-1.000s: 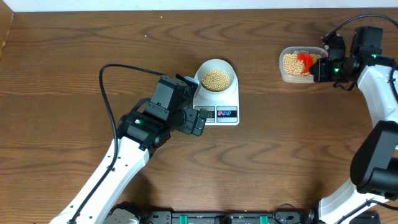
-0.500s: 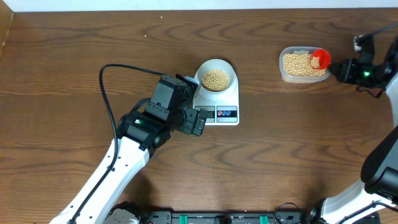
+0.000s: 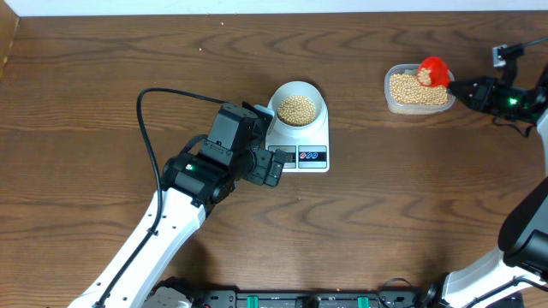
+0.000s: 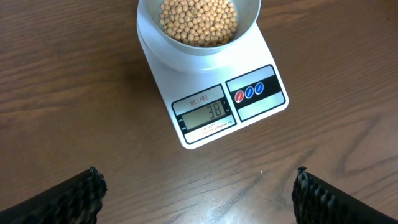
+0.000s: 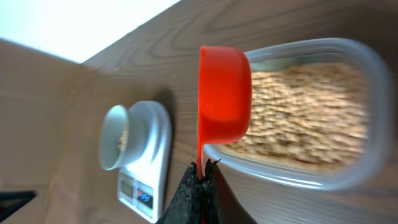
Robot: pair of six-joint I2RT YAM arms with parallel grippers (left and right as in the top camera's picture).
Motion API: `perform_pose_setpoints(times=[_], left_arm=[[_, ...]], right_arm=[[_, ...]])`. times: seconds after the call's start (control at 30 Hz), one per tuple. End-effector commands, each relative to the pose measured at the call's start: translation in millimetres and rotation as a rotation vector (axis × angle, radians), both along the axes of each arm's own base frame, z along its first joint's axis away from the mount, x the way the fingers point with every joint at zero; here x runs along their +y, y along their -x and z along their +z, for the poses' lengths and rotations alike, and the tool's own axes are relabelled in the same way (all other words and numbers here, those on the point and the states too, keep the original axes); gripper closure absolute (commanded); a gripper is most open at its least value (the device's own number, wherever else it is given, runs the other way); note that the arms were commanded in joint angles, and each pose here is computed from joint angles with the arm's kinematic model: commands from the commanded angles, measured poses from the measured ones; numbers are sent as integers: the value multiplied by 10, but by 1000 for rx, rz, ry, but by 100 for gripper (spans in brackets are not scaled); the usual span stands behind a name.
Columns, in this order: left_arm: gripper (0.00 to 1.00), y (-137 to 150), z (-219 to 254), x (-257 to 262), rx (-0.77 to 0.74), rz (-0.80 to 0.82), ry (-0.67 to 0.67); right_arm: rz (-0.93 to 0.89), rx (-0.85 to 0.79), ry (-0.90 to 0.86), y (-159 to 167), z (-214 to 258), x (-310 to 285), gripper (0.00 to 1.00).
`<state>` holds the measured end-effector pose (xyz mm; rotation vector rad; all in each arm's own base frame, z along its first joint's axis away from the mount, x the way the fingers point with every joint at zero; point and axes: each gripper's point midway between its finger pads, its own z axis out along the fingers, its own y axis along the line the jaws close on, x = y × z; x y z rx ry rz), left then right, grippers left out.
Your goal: Scoop item into bowl and weigh 50g on scale
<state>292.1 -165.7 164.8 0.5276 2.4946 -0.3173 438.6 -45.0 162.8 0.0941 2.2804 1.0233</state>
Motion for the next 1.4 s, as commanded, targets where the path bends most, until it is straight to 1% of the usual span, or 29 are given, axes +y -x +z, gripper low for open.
perform_pose_setpoints(times=[0.0,0.27,0.47,0.87,1.0,1.37], left_arm=[[2,24,6,8,-4,-16,-1],[2,25,6,8,-4,-16,-1],[2,24,6,8,-4,-16,-1],[2,24,6,8,-4,-16,-1],[2,25,6,8,-4,-16,-1],[2,24,6,8,-4,-16,-1]], right_arm=[[92,-11,-103,15,79,352,99],[245,-34,-93,7,103,1002,99],[327,-50,-105,-10,163,1461,99],[476,-93,-95,120,204,2095,99],[500,-111,-50,153,185,2204,99],[494,-149,154,181,134,2428,99]])
